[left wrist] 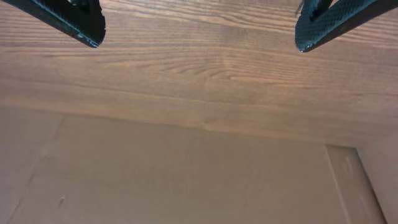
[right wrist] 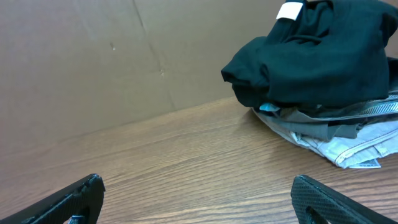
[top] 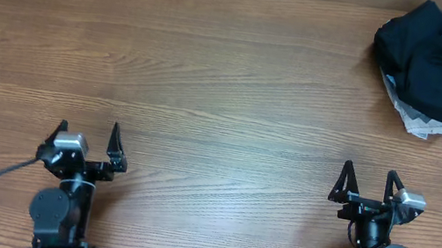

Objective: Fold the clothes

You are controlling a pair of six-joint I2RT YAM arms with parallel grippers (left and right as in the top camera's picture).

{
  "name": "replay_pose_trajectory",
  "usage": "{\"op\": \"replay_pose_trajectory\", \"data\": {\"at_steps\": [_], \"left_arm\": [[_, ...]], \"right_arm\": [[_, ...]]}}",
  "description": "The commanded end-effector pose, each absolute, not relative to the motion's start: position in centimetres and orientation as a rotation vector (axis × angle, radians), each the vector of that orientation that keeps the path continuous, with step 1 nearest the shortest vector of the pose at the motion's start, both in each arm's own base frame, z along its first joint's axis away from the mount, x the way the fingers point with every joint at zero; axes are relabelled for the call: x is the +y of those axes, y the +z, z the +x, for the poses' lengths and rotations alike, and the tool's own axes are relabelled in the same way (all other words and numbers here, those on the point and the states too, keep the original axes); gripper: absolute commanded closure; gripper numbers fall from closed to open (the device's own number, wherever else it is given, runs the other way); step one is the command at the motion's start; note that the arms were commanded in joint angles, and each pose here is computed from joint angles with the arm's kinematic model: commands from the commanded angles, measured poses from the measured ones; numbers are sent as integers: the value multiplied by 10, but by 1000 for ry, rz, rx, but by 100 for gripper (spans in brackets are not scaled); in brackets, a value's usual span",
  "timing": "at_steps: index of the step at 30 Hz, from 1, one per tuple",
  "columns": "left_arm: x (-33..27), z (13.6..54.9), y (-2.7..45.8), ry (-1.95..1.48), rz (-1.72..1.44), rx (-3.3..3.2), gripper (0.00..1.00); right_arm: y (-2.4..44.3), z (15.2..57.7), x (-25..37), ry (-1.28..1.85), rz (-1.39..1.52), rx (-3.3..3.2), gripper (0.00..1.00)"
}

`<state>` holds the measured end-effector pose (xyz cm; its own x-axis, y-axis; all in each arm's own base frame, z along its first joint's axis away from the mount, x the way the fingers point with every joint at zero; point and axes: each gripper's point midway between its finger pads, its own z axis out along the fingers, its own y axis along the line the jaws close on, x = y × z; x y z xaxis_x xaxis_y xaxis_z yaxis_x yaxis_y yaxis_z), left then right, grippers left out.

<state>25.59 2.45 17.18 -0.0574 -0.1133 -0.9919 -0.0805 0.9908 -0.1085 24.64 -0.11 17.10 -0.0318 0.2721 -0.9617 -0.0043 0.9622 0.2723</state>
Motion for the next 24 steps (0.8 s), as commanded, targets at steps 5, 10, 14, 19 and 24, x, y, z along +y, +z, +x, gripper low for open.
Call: {"op": "replay_pose_trajectory", "data": {"at_steps": [5, 10, 14, 19, 24], "left_arm": [[33, 248, 155, 8, -191, 1644, 0], [34, 244, 155, 24, -194, 1642, 0], [33, 244, 157, 19, -189, 1634, 0], [33, 244, 156, 21, -191, 1637, 0], [33, 244, 156, 21, -191, 1636, 0]], "right_arm": [[170, 246, -3, 207, 211, 1584, 0], [170, 246, -3, 208, 211, 1584, 0], [170, 246, -3, 207, 211, 1584, 0], [170, 246, -3, 207, 211, 1584, 0], [170, 246, -3, 207, 211, 1584, 0]]}}
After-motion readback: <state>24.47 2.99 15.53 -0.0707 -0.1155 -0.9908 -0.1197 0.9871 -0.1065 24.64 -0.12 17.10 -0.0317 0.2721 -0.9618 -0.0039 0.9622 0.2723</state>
